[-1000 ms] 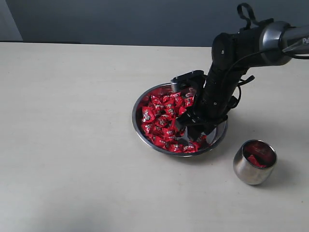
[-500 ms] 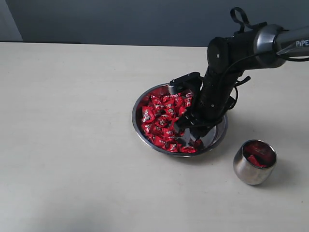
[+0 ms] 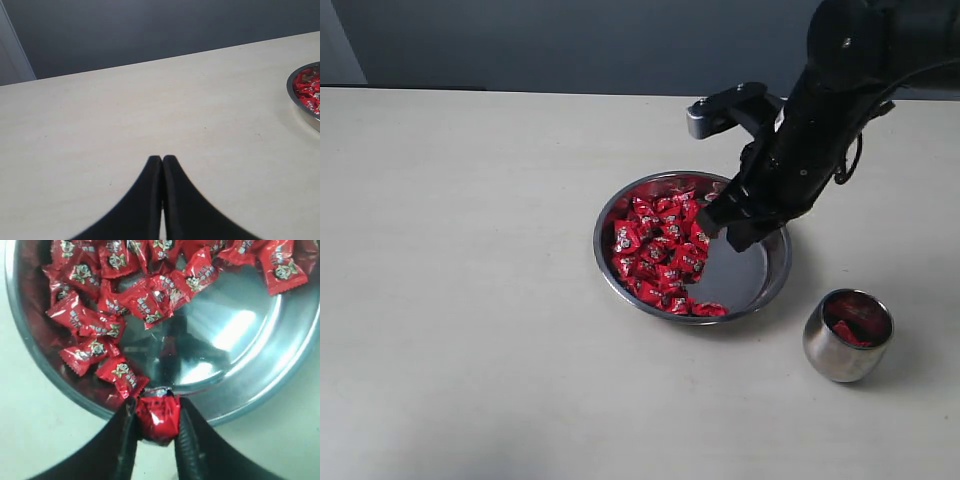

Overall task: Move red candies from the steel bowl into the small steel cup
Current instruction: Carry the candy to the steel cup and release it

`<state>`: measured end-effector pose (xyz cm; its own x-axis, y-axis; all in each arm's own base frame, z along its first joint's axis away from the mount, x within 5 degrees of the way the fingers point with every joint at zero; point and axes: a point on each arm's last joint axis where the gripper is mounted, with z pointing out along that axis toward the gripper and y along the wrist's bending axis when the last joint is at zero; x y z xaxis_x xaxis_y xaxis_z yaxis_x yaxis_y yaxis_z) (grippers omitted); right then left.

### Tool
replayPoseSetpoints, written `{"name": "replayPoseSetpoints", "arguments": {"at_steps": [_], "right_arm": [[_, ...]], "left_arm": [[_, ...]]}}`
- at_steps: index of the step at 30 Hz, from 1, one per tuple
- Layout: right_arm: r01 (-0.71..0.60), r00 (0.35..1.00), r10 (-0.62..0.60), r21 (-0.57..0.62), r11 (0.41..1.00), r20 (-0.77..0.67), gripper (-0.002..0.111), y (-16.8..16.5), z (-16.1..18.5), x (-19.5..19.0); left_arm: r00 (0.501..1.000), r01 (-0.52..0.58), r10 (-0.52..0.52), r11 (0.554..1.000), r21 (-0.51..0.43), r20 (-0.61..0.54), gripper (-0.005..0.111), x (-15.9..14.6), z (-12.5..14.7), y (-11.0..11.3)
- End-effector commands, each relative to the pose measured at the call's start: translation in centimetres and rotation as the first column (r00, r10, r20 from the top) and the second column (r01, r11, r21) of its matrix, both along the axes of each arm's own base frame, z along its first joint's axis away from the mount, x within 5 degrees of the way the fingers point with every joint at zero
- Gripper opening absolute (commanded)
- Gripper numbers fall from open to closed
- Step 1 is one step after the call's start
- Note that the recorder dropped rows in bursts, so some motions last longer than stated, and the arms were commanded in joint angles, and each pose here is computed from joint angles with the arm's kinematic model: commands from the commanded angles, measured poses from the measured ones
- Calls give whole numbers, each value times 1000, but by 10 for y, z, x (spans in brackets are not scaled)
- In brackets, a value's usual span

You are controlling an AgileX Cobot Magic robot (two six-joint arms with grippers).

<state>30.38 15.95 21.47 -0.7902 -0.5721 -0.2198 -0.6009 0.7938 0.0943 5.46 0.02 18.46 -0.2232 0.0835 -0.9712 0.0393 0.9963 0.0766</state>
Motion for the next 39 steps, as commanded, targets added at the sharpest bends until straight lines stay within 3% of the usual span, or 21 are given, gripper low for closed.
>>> {"name": "replayPoseSetpoints", "arguments": {"at_steps": [1, 9, 17, 23, 30, 39], "right_arm": [[43, 998, -43, 2, 999, 42, 13, -16, 21, -16], [98, 994, -98, -3, 995, 47, 13, -37, 33, -55], [209, 976, -202, -98, 973, 80, 13, -60, 27, -78], [213, 977, -208, -123, 969, 53, 13, -63, 19, -83], [301, 954, -297, -124, 946, 50, 13, -82, 17, -77], [289, 957, -287, -97, 952, 28, 13, -82, 15, -75]], "left_arm": [[1000, 8, -7, 1000, -4, 11, 0, 0, 1, 0], [1000, 8, -7, 1000, -4, 11, 0, 0, 1, 0], [1000, 8, -7, 1000, -4, 11, 0, 0, 1, 0], [1000, 8, -7, 1000, -4, 11, 0, 0, 1, 0], [1000, 8, -7, 1000, -4, 11, 0, 0, 1, 0], [1000, 8, -7, 1000, -4, 11, 0, 0, 1, 0]]}}
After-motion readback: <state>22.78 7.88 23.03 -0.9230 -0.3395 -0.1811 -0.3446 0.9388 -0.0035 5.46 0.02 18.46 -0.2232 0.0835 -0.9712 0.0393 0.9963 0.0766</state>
